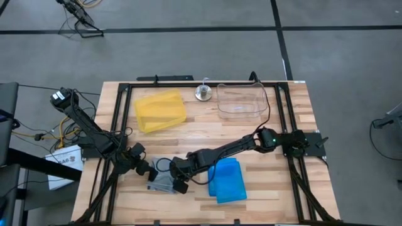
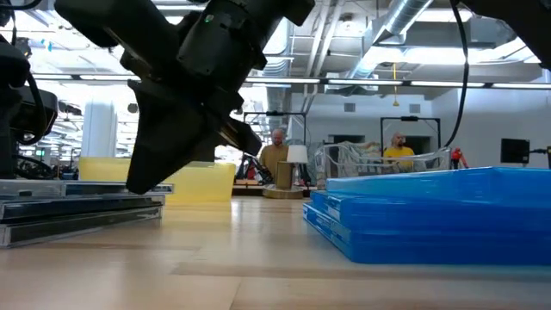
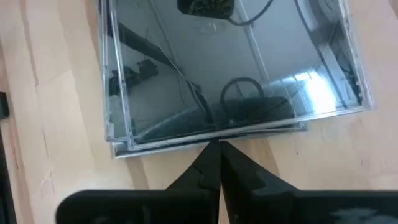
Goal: Pick & place jewel cases by type
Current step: Put the top black CD case into the yellow bin
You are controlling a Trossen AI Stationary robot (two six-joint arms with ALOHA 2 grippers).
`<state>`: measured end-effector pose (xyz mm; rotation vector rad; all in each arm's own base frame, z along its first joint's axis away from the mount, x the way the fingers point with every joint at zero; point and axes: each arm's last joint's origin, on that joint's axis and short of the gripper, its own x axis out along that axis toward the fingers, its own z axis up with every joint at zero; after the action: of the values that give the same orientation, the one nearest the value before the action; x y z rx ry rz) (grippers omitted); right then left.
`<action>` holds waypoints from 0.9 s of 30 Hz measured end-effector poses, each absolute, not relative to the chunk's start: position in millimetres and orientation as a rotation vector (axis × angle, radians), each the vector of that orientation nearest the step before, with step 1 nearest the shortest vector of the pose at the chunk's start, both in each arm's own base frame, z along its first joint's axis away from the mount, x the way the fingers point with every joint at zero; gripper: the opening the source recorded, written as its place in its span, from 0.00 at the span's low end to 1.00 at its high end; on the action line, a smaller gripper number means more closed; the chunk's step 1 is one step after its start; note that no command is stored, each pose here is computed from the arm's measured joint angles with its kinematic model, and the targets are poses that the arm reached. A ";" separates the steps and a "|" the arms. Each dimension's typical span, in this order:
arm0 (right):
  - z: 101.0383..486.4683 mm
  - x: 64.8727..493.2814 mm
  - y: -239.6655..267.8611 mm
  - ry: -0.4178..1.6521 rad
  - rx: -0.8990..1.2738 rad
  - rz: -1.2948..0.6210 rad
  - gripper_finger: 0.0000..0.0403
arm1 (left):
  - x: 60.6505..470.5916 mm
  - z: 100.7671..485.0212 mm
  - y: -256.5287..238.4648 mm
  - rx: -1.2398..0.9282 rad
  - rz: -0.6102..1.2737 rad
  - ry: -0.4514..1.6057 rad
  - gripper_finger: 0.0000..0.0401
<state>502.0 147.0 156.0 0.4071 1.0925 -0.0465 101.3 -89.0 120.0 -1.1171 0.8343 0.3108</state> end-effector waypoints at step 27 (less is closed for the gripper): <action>166.9 523.8 110.3 0.919 0.444 -0.104 0.00 | 101.7 120.2 -88.2 -1.094 0.316 0.807 0.65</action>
<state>523.8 110.3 166.9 0.4444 0.9188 -0.1036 101.7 -88.2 120.2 -1.0945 0.8066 0.3157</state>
